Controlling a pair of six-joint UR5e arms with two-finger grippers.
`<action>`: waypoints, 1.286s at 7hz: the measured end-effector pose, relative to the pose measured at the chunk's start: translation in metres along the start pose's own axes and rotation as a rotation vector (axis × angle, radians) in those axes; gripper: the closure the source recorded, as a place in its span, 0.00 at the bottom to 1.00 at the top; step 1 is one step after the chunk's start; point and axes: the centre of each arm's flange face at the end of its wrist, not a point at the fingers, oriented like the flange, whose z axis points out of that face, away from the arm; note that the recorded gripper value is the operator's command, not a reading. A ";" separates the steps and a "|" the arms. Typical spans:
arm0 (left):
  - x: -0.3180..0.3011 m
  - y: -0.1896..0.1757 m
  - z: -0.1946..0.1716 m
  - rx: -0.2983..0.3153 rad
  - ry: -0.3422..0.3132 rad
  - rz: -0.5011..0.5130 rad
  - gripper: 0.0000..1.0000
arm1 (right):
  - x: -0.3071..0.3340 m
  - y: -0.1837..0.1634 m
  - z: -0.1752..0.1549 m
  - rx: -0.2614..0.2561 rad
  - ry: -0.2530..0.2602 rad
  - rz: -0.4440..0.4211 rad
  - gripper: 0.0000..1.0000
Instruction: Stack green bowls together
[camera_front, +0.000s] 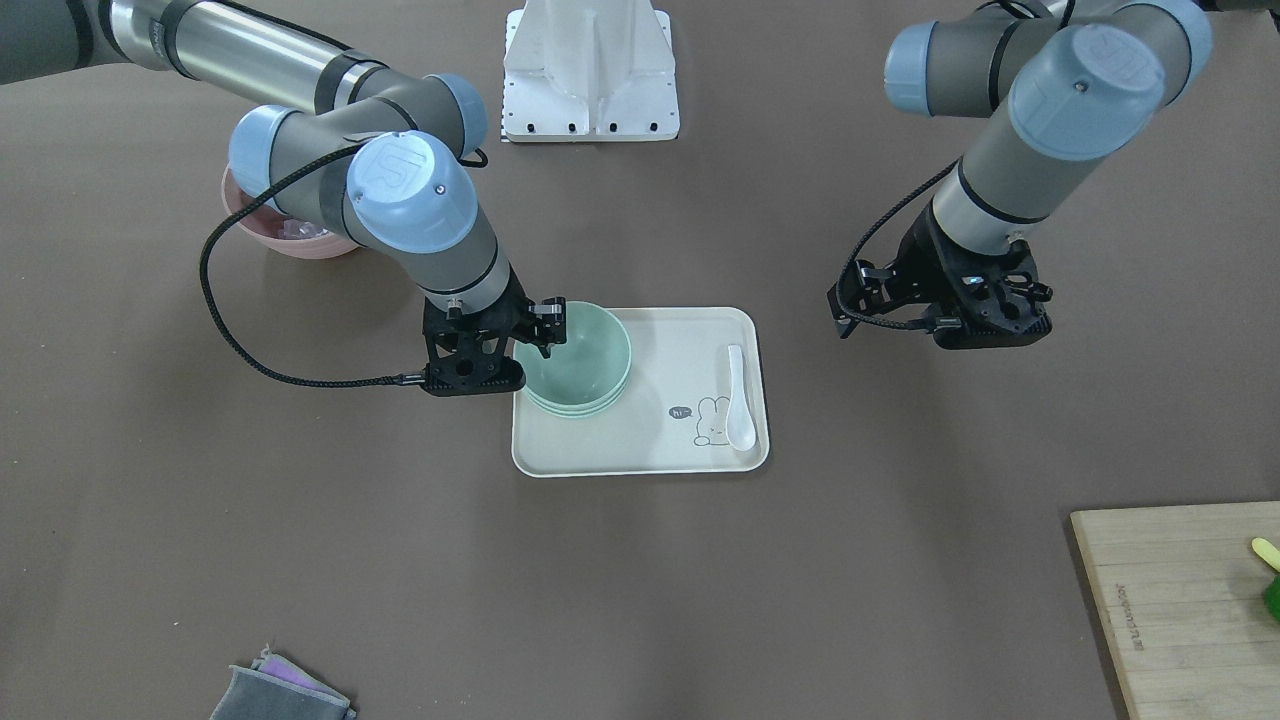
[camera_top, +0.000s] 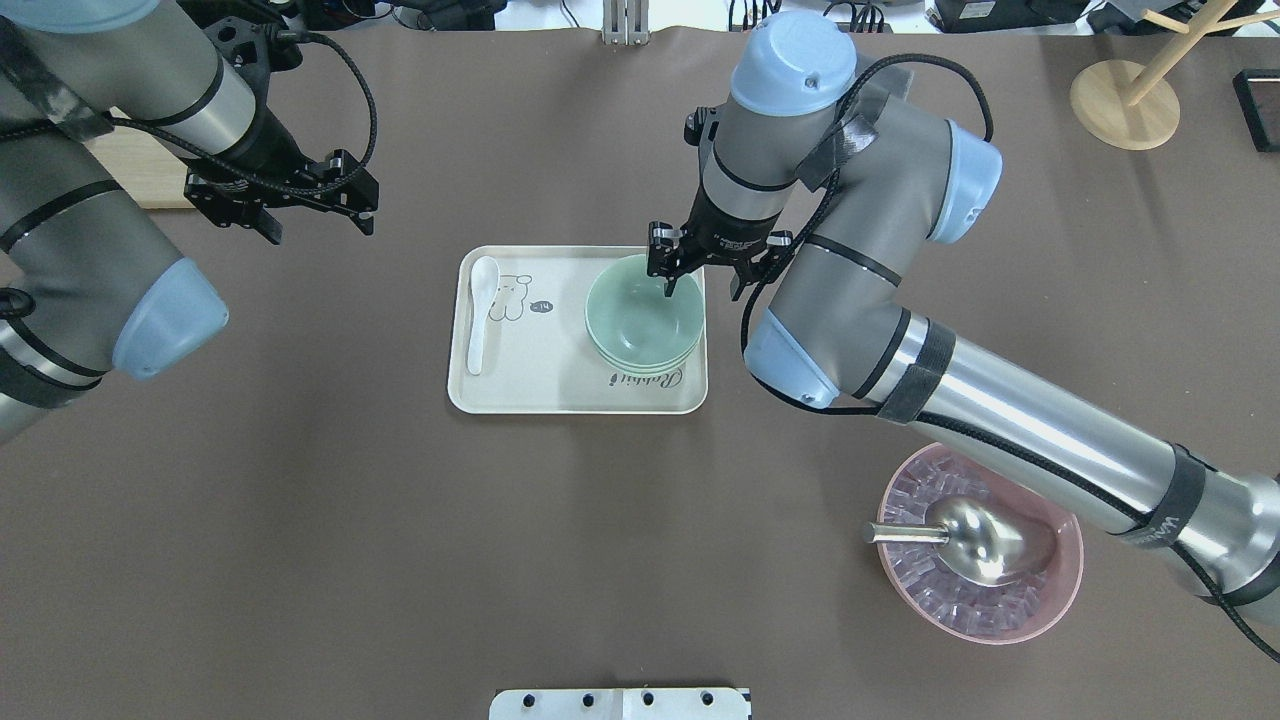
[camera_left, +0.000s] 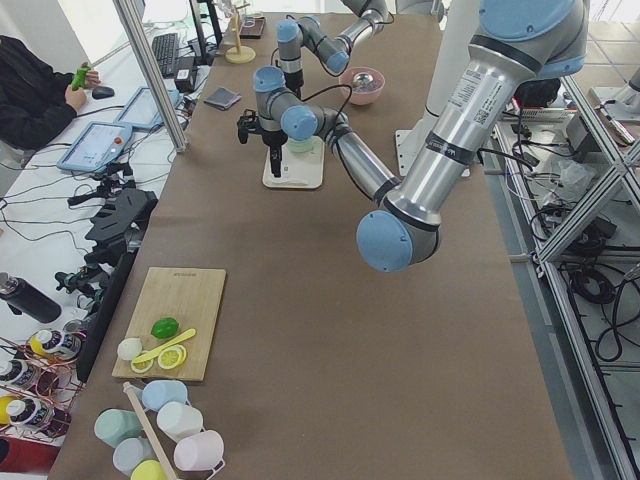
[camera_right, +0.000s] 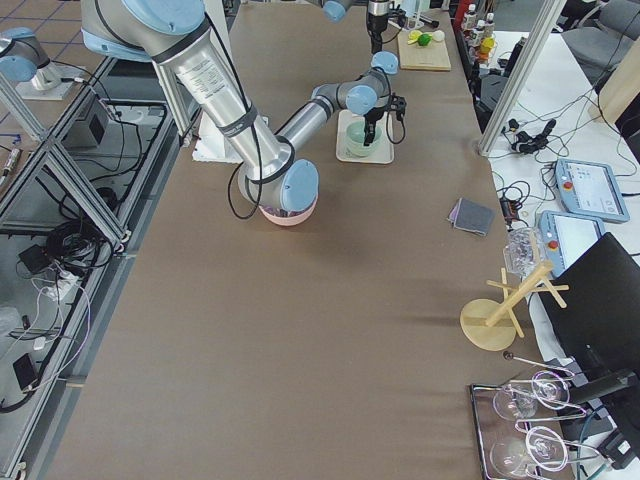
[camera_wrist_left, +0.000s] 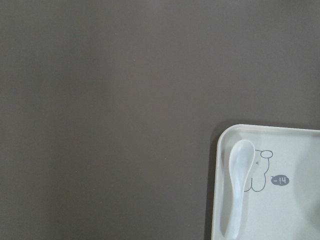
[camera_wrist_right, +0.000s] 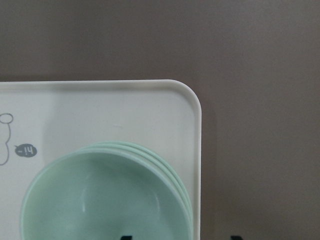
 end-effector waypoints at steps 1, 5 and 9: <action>0.000 0.002 -0.007 0.009 0.006 0.005 0.01 | 0.015 -0.010 -0.037 0.000 -0.022 0.034 0.00; -0.095 -0.007 -0.052 0.087 -0.032 0.044 0.01 | 0.225 -0.032 -0.164 0.019 0.141 0.000 0.00; -0.273 -0.046 -0.092 0.082 -0.078 0.038 0.01 | 0.553 -0.078 -0.197 0.014 0.191 -0.067 0.00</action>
